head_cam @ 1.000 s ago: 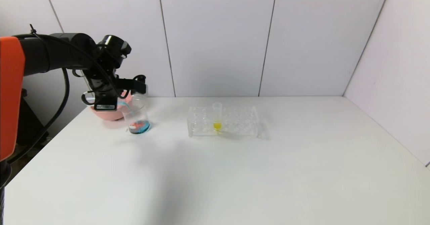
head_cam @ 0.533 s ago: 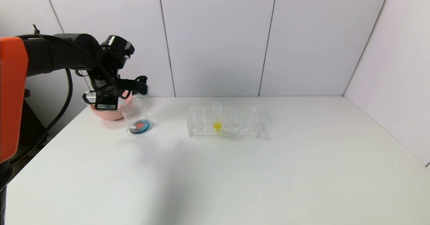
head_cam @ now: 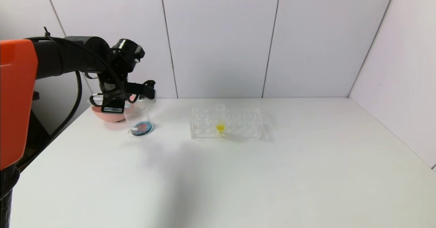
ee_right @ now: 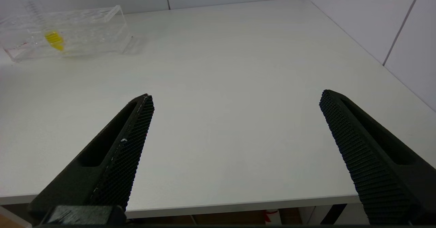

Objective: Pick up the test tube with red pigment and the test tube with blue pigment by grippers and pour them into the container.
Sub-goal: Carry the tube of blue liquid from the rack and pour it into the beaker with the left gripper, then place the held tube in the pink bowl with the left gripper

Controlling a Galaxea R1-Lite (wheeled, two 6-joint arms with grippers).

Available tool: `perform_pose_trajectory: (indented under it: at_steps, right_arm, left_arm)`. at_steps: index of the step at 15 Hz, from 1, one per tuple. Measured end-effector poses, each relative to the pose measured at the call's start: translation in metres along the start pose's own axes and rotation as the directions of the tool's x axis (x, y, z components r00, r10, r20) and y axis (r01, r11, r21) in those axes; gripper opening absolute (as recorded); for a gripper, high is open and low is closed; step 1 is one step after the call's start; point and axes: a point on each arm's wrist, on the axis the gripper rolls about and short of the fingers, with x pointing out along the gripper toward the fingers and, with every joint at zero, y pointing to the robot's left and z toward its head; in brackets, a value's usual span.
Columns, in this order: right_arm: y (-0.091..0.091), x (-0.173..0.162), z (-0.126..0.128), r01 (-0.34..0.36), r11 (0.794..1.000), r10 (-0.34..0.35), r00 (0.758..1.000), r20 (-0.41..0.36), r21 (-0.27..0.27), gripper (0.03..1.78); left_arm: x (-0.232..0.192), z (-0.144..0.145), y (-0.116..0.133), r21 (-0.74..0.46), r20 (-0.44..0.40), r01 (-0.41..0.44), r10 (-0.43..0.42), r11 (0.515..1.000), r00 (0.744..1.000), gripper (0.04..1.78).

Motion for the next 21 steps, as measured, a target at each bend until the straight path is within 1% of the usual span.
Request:
perform_pose_trajectory:
  at_steps: [2,4,5,7,8,9,10,11,12,13,15,17,19,20,21]
  right_arm:
    - [0.0,0.0,0.0,0.0,1.0,0.0,1.0,0.0,-0.001,1.77]
    - [0.0,0.0,0.0,0.0,1.0,0.0,1.0,0.0,-0.001,1.77]
    - [0.0,0.0,0.0,0.0,1.0,0.0,1.0,0.0,0.0,1.77]
    - [0.0,0.0,0.0,0.0,1.0,0.0,1.0,0.0,-0.001,1.77]
    - [0.0,0.0,0.0,0.0,1.0,0.0,1.0,0.0,0.0,1.77]
    - [0.0,0.0,0.0,0.0,1.0,0.0,1.0,0.0,-0.001,1.77]
    - [0.0,0.0,0.0,0.0,1.0,0.0,1.0,0.0,-0.001,1.77]
    - [0.0,0.0,0.0,0.0,1.0,0.0,1.0,0.0,-0.001,1.77]
    - [0.0,0.0,0.0,0.0,1.0,0.0,1.0,0.0,-0.001,1.77]
    - [0.0,0.0,0.0,0.0,1.0,0.0,1.0,0.0,0.0,1.77]
    - [0.0,0.0,0.0,0.0,1.0,0.0,1.0,0.0,0.0,1.77]
    - [0.0,0.0,0.0,0.001,1.0,-0.001,1.0,0.0,0.0,1.77]
    - [0.0,0.0,0.0,0.0,1.0,0.0,1.0,0.0,0.0,1.77]
    - [0.0,0.0,0.0,0.0,1.0,0.0,1.0,0.0,0.0,1.77]
    - [0.0,0.0,0.0,0.0,1.0,0.0,1.0,0.0,-0.001,1.77]
  left_arm:
    - [0.001,0.0,0.002,-0.037,0.032,-0.007,0.008,0.999,0.999,0.44]
    - [0.004,-0.007,0.008,-0.137,0.096,-0.018,0.031,0.99,0.995,0.44]
    - [0.003,-0.016,0.011,-0.175,0.11,-0.015,0.035,0.985,0.993,0.44]
    - [-0.002,-0.033,0.016,-0.274,0.143,-0.007,0.048,0.962,0.989,0.44]
    - [-0.005,-0.036,0.017,-0.344,0.181,0.01,0.056,0.939,0.982,0.44]
    - [-0.008,-0.039,0.019,-0.442,0.225,0.038,0.069,0.896,0.972,0.44]
    - [-0.011,-0.041,0.021,-0.538,0.258,0.071,0.084,0.84,0.962,0.44]
    - [-0.015,-0.044,0.022,-0.632,0.284,0.105,0.104,0.768,0.953,0.44]
    - [-0.02,-0.047,0.021,-0.718,0.312,0.149,0.123,0.68,0.942,0.44]
    - [-0.023,-0.049,0.018,-0.777,0.339,0.193,0.141,0.599,0.93,0.44]
    - [-0.025,-0.051,0.004,-0.851,0.372,0.257,0.18,0.458,0.91,0.44]
    - [-0.021,-0.053,-0.015,-0.888,0.381,0.283,0.237,0.362,0.894,0.44]
    - [-0.015,-0.054,-0.036,-0.922,0.359,0.273,0.343,0.274,0.868,0.44]
    - [-0.012,-0.055,-0.047,-0.939,0.331,0.257,0.396,0.228,0.857,0.44]
    - [-0.01,-0.056,-0.054,-0.956,0.291,0.237,0.466,0.171,0.836,0.44]
